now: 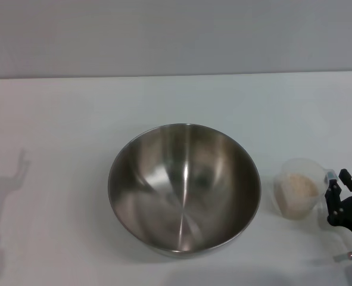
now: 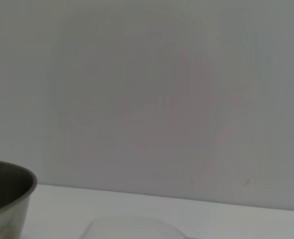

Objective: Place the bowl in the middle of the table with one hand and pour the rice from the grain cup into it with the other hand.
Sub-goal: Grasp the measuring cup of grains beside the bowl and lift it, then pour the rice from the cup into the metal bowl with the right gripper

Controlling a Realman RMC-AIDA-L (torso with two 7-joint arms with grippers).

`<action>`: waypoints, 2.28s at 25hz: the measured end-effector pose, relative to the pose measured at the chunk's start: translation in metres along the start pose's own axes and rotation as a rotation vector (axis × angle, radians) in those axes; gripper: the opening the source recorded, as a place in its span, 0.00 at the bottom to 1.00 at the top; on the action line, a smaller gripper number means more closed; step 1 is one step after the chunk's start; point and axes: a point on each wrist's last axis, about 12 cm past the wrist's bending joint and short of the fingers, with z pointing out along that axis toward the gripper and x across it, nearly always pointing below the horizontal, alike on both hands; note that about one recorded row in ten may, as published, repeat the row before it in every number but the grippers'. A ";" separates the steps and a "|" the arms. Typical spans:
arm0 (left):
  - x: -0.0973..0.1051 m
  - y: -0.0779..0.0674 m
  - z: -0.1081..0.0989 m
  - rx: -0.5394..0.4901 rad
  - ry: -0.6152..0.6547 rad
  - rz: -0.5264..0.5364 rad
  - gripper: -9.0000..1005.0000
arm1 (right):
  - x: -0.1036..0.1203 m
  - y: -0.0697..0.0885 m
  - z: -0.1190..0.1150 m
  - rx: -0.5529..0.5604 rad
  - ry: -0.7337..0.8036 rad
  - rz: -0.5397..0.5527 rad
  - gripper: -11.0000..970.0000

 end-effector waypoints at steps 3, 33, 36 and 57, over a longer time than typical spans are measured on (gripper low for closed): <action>0.000 0.000 0.000 0.003 0.000 0.000 0.86 | 0.000 0.001 0.001 -0.001 -0.002 0.002 0.28; 0.005 -0.005 -0.006 0.036 0.039 0.007 0.86 | -0.072 -0.012 0.036 -0.010 -0.502 -0.182 0.02; 0.005 -0.005 -0.006 0.036 0.040 0.007 0.86 | -0.078 0.001 0.053 -0.074 -0.517 -0.301 0.02; 0.008 -0.006 -0.002 0.043 0.061 0.001 0.86 | -0.077 0.080 0.058 -0.082 -0.593 -1.172 0.02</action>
